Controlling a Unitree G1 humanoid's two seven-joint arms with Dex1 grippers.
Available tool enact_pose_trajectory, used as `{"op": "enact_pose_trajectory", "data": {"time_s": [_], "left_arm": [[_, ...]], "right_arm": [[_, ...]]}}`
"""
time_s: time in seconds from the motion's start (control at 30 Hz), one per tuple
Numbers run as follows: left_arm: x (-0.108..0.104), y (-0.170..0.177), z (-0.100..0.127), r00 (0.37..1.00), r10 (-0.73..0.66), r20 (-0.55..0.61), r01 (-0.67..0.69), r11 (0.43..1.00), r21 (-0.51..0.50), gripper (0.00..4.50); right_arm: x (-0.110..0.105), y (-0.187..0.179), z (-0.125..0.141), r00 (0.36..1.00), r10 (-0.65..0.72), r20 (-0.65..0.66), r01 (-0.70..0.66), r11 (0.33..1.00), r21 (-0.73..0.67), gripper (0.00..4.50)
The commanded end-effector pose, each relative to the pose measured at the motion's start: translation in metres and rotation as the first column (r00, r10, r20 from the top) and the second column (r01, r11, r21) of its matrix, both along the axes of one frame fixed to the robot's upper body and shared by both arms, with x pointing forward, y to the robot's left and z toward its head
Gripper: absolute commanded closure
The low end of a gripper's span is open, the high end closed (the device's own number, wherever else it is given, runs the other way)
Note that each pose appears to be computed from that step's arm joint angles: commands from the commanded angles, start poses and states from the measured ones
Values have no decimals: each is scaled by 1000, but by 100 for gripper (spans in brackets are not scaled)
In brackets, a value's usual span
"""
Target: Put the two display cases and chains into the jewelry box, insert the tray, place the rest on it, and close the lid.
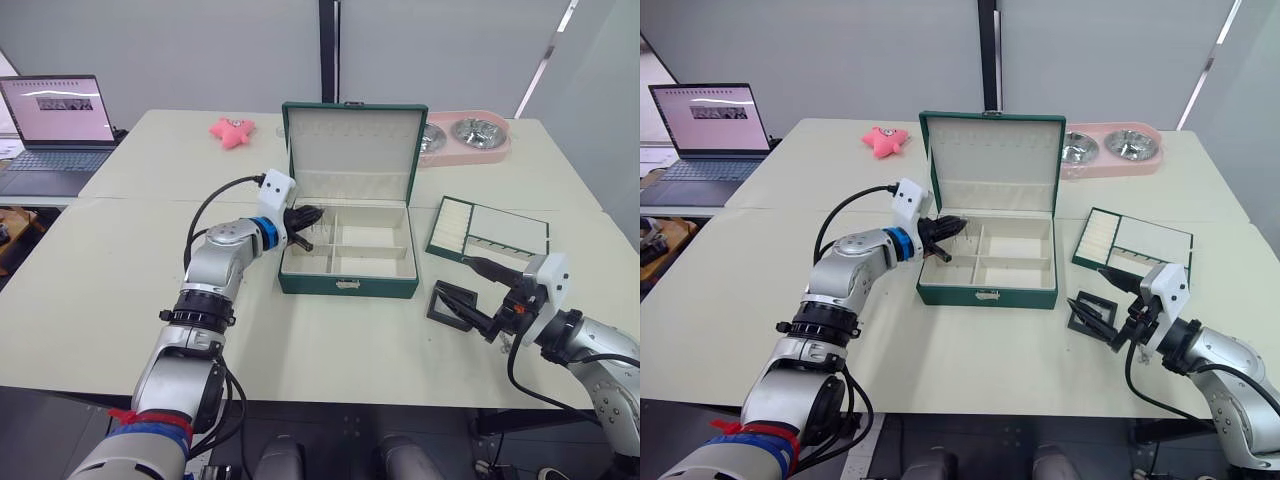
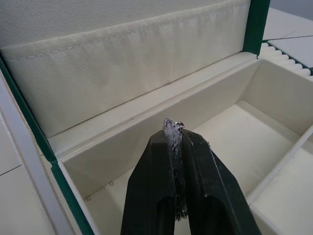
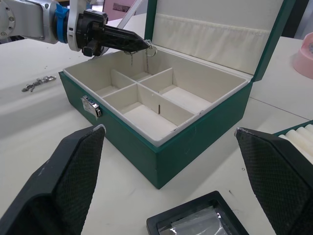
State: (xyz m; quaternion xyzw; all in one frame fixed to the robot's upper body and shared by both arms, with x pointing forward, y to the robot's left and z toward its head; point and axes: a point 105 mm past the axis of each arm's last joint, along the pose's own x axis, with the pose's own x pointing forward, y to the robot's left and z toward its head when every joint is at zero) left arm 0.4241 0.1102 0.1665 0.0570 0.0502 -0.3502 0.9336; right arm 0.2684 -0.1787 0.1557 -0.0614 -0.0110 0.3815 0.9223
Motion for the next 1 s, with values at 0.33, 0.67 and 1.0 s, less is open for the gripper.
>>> {"op": "enact_pose_trajectory", "data": {"time_s": [0.33,0.67,1.0], "left_arm": [[-1,-7,27,996,-16,88,20,999,-35,335],[-3,-11,36,993,-43,106,49,997,-53,14],[-18,-25,51,976,-150,159,167,981,-100,3]], "right_arm": [[-1,1,14,999,12,50,-12,1000,-1,0],[-1,0,15,999,13,50,-13,1000,-6,0],[2,-6,16,998,2,55,-1,1000,-14,0]]}}
